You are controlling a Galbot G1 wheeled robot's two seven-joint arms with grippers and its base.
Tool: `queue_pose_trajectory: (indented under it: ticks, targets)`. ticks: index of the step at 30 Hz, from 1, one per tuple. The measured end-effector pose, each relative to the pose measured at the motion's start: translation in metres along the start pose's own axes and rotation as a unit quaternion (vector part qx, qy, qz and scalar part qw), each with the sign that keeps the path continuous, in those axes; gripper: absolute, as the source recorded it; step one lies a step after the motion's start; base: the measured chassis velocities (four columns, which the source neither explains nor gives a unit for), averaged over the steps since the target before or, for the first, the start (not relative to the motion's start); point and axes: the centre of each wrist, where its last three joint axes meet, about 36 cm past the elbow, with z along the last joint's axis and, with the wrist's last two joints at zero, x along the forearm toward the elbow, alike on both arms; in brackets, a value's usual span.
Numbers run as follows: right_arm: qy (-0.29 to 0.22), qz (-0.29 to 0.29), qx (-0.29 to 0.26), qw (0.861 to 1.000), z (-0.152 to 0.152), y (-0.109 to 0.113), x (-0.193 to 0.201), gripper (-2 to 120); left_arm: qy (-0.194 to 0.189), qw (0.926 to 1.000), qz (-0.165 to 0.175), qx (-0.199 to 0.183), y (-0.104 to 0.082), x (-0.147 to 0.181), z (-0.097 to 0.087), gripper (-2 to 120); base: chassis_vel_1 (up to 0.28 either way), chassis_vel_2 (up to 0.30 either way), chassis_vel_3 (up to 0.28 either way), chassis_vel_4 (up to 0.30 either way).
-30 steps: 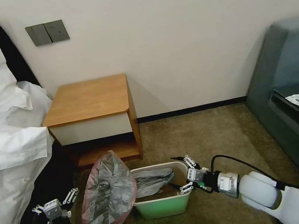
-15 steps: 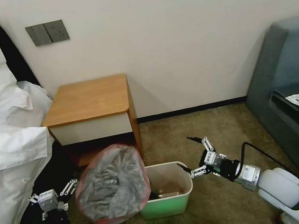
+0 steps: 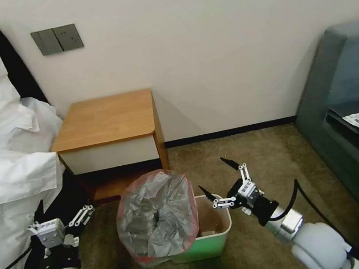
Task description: Pick up the garbage bag from the table and place it over the trash can.
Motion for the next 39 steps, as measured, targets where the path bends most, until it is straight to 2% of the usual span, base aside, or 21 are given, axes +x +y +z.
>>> queue_pose_trajectory:
  ticks: [1, 2, 3, 4, 5, 6, 9, 10, 11, 12, 15, 16, 19, 20, 21, 23, 24, 26, 28, 32, 39]
  targets:
    - [0.0, 0.002, 0.0, 1.0, 0.002, 0.0, 0.001, 100, 0.013, 0.9992, 0.025, 0.028, -0.005, 0.002, -0.013, 100, 0.0, 0.0, 0.0, 0.0]
    - [0.0, 0.002, 0.0, 1.0, 0.002, 0.0, 0.001, 100, 0.013, 0.9992, 0.025, 0.028, -0.005, 0.002, -0.013, 100, 0.0, 0.0, 0.0, 0.0]
    - [0.0, 0.003, 0.0, 1.0, 0.003, 0.0, 0.002, 100, 0.034, 0.9963, 0.053, 0.058, -0.011, 0.004, -0.025, 100, 0.0, 0.0, 0.0, 0.0]
    - [0.0, 0.005, 0.0, 1.0, 0.004, 0.001, 0.002, 100, 0.06, 0.991, 0.083, 0.086, -0.015, 0.006, -0.035, 100, 0.0, 0.0, 0.0, 0.0]
    - [-0.002, 0.006, -0.001, 1.0, 0.005, 0.002, 0.003, 100, 0.1, 0.9823, 0.115, 0.109, -0.017, 0.007, -0.039, 100, 0.0, 0.0, 0.0, 0.0]
    - [-0.002, 0.006, -0.001, 1.0, 0.005, 0.002, 0.003, 100, 0.1, 0.9823, 0.115, 0.109, -0.017, 0.007, -0.039, 100, 0.0, 0.0, 0.0, 0.0]
    - [-0.005, 0.01, -0.003, 1.0, 0.005, 0.006, 0.004, 100, 0.16, 0.9653, 0.165, 0.124, -0.02, 0.007, -0.041, 100, 0.0, 0.0, 0.0, 0.0]
    - [-0.005, 0.012, -0.003, 1.0, 0.006, 0.008, 0.004, 100, 0.172, 0.9611, 0.174, 0.128, -0.021, 0.007, -0.04, 100, 0.0, 0.0, 0.0, 0.0]
    - [-0.005, 0.012, -0.003, 1.0, 0.006, 0.008, 0.004, 100, 0.172, 0.9611, 0.174, 0.128, -0.021, 0.007, -0.04, 100, 0.0, 0.0, 0.0, 0.0]
    - [-0.006, 0.014, -0.004, 1.0, 0.006, 0.01, 0.005, 100, 0.187, 0.9554, 0.182, 0.137, -0.022, 0.008, -0.036, 100, 0.0, 0.0, 0.0, 0.0]
    - [-0.007, 0.016, -0.008, 1.0, 0.01, 0.016, 0.007, 100, 0.243, 0.9284, 0.212, 0.185, -0.027, 0.013, -0.017, 98, 0.0, 0.0, 0.0, 0.0]
    - [-0.007, 0.016, -0.008, 1.0, 0.01, 0.016, 0.007, 100, 0.243, 0.9284, 0.212, 0.185, -0.027, 0.013, -0.017, 98, 0.0, 0.0, 0.0, 0.0]
    - [-0.007, 0.014, -0.007, 1.0, 0.013, 0.02, 0.007, 100, 0.272, 0.915, 0.219, 0.202, -0.032, 0.016, 0.005, 98, 0.0, 0.0, 0.0, 0.0]
    - [-0.007, 0.014, -0.007, 1.0, 0.013, 0.02, 0.007, 100, 0.272, 0.915, 0.219, 0.202, -0.032, 0.016, 0.005, 98, 0.0, 0.0, 0.0, 0.0]
    - [-0.009, 0.011, -0.006, 1.0, 0.013, 0.021, 0.007, 100, 0.282, 0.9131, 0.216, 0.2, -0.033, 0.017, 0.017, 98, 0.0, 0.0, 0.0, 0.0]
    - [-0.01, 0.008, -0.006, 1.0, 0.014, 0.022, 0.007, 100, 0.29, 0.9151, 0.201, 0.195, -0.033, 0.019, 0.041, 98, 0.0, 0.0, 0.0, 0.0]
    - [-0.01, 0.008, -0.006, 1.0, 0.014, 0.022, 0.007, 100, 0.29, 0.9151, 0.201, 0.195, -0.033, 0.019, 0.041, 98, 0.0, 0.0, 0.0, 0.0]
    - [-0.008, 0.008, -0.006, 1.0, 0.016, 0.021, 0.009, 100, 0.283, 0.9199, 0.188, 0.195, -0.032, 0.018, 0.052, 98, 0.0, 0.0, 0.0, 0.0]
    - [-0.006, 0.006, -0.005, 1.0, 0.019, 0.021, 0.011, 100, 0.271, 0.9259, 0.177, 0.194, -0.031, 0.015, 0.056, 98, 0.0, 0.0, 0.0, 0.0]
    - [-0.004, 0.003, -0.006, 1.0, 0.022, 0.021, 0.012, 100, 0.257, 0.9319, 0.165, 0.196, -0.03, 0.011, 0.057, 98, 0.0, 0.0, 0.0, 0.0]
    - [-0.003, 0.002, -0.007, 1.0, 0.023, 0.022, 0.012, 100, 0.252, 0.9349, 0.14, 0.207, -0.03, 0.008, 0.064, 98, 0.0, 0.0, 0.0, 0.0]
